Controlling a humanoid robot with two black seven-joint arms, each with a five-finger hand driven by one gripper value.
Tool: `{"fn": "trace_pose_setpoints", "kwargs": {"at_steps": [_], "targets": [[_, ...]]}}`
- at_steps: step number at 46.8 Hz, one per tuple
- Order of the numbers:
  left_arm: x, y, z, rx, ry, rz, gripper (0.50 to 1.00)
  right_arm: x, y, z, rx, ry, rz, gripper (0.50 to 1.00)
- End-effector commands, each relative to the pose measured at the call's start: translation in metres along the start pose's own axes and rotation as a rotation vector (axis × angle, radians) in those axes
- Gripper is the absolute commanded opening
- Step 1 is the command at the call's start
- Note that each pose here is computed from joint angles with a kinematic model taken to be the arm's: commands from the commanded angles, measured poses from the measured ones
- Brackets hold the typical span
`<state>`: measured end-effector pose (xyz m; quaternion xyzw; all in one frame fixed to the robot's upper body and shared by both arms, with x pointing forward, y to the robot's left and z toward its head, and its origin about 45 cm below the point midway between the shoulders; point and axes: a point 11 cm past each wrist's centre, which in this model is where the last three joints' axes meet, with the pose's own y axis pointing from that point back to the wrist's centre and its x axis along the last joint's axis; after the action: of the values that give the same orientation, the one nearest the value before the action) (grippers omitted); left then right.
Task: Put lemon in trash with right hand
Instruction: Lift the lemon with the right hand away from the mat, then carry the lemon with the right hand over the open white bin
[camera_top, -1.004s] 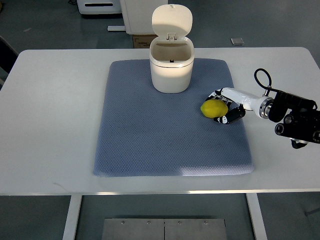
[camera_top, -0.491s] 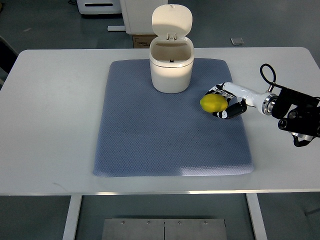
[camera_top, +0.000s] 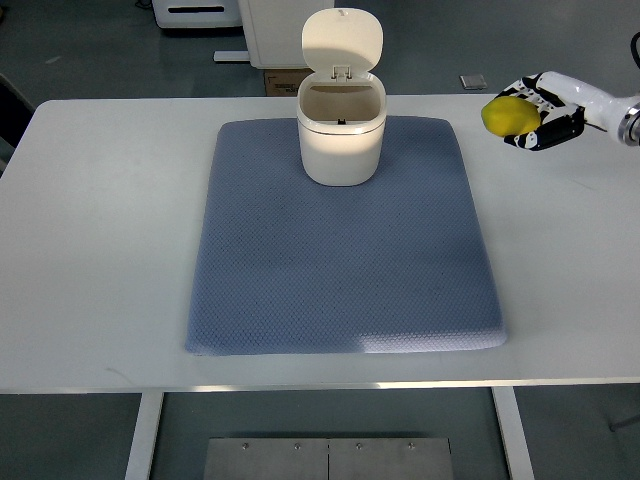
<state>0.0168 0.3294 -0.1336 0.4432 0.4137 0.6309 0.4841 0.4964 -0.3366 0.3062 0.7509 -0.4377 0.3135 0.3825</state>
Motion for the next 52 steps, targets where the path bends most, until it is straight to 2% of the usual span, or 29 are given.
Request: {"fn": "trace_pose_setpoints", "kwargs": {"at_steps": [1,13,44,52], "targets": [[0.0,0.0,0.0,0.0,0.001,0.0,1.0,0.017,0.001,0.006,-0.011,-0.014,0.025,0.5],[0.0,0.0,0.0,0.001,-0.001,0.0,1.0,0.031,0.001,0.006,-0.012,-0.038,0.038,0.5],[0.0,0.0,0.0,0.001,-0.001,0.0,1.0,0.002,-0.047,-0.09,0.111,-0.075,-0.041,0.5],[0.0,0.0,0.0,0.0,0.001,0.0,1.0,-0.016,-0.058,-0.11,0.126,-0.099,-0.072,0.5]]}}
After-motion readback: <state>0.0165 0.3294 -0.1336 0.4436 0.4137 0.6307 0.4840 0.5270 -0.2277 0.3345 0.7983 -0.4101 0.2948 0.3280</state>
